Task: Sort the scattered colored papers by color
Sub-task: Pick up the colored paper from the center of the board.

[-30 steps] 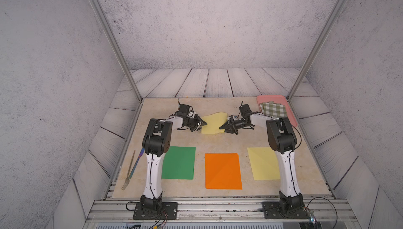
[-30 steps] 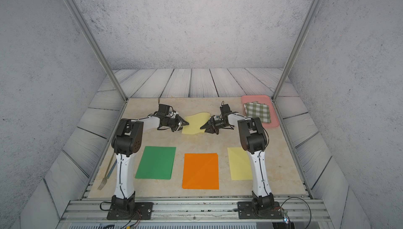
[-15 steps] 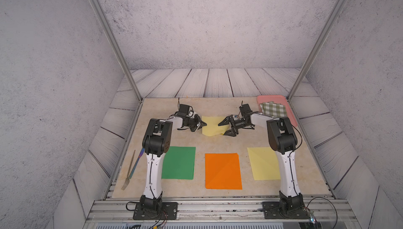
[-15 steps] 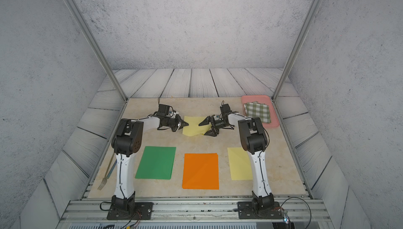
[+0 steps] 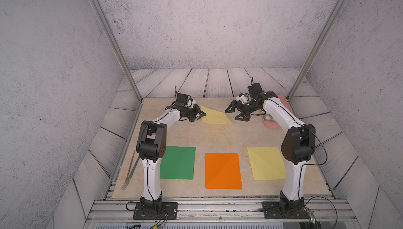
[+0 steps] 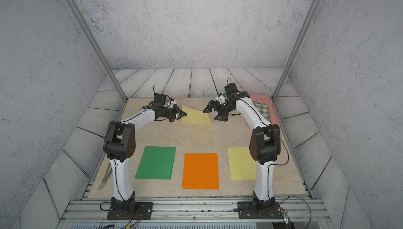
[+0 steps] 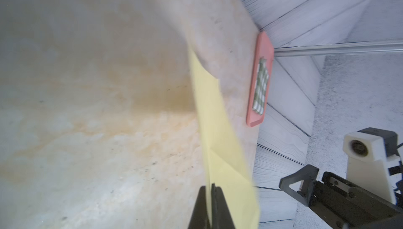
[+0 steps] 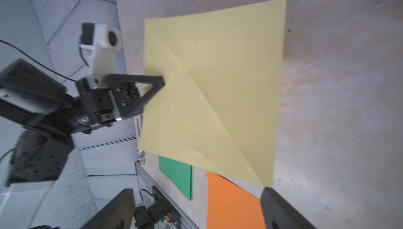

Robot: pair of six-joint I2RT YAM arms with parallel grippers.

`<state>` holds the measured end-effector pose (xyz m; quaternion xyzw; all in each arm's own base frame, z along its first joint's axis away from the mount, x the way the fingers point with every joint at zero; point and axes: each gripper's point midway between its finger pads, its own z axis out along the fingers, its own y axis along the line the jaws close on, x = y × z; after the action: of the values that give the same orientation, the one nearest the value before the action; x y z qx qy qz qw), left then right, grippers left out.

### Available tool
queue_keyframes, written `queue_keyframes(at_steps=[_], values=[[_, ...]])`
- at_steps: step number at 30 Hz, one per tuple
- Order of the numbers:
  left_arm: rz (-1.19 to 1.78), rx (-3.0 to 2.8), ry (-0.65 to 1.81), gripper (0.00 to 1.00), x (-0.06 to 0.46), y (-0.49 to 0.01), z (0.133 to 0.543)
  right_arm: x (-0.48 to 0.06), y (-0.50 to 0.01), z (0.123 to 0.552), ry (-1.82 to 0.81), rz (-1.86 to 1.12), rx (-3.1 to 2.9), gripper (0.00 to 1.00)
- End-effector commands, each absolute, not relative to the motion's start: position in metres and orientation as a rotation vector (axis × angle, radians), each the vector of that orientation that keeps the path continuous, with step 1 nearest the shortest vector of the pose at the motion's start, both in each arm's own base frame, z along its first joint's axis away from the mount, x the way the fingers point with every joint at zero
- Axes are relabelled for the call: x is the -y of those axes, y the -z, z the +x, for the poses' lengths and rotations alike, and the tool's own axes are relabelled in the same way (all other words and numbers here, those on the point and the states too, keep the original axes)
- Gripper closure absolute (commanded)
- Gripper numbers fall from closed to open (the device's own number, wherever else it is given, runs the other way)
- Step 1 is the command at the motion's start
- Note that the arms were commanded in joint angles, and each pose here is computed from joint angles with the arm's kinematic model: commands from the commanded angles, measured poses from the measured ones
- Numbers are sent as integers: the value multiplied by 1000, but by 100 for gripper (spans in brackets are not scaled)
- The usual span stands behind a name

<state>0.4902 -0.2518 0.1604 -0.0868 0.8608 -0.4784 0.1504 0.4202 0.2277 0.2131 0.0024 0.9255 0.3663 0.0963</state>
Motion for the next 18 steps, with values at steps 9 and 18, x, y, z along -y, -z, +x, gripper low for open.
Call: queue_keyframes(at_steps=[9, 18], values=[[-19, -2323, 1342, 100, 301, -280, 436, -151, -303, 343, -636, -3, -2621, 1], [158, -2331, 1404, 100, 404, -291, 363, -134, -375, 286, -677, -34, -2376, 1]])
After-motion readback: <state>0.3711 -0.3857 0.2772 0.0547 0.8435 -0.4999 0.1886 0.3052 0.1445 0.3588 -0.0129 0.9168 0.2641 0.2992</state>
